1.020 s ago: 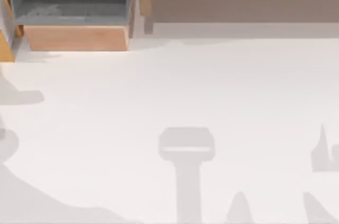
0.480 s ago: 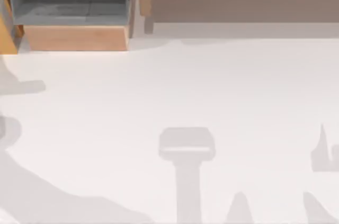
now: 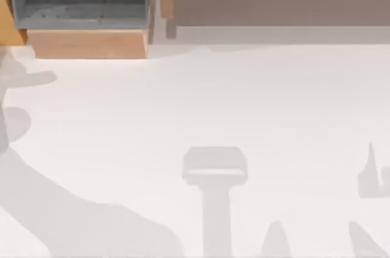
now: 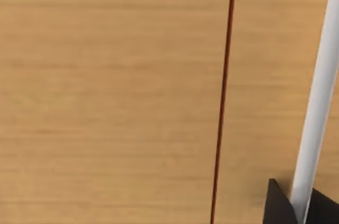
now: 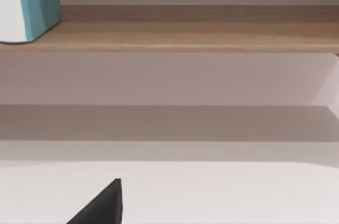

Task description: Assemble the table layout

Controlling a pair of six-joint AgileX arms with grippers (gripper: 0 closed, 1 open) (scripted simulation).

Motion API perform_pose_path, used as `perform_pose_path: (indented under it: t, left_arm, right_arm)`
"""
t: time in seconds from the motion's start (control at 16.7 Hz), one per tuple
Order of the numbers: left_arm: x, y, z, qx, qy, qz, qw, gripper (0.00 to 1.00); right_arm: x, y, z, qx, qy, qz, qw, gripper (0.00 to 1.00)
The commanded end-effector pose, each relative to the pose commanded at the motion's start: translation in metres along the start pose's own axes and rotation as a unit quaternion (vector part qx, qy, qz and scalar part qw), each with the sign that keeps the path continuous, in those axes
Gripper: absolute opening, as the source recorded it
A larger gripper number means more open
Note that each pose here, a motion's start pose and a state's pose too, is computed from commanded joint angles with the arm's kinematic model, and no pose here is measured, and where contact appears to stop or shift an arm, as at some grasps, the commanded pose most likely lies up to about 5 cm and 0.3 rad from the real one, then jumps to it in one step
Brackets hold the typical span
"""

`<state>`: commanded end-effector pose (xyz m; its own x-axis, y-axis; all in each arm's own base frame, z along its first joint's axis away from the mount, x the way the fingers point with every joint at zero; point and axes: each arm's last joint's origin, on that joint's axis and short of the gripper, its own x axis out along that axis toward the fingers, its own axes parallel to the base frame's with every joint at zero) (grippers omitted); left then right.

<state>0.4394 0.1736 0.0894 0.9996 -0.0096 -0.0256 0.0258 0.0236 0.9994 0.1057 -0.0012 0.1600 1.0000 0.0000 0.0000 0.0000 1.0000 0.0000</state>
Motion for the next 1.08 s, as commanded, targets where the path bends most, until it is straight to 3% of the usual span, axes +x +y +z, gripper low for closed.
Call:
perform_pose_path:
  t: [0.12,0.9,1.08]
  left_arm:
    - [0.0,0.0,0.0,0.0,0.0,0.0,1.0,0.0]
    - [0.0,0.0,0.0,0.0,0.0,0.0,1.0,0.98]
    - [0.0,0.0,0.0,0.0,0.0,0.0,1.0,1.0]
  right_arm:
    - [0.0,0.0,0.0,0.0,0.0,0.0,1.0,1.0]
    - [0.0,0.0,0.0,0.0,0.0,0.0,1.0,1.0]
    - [0.0,0.0,0.0,0.0,0.0,0.0,1.0,1.0]
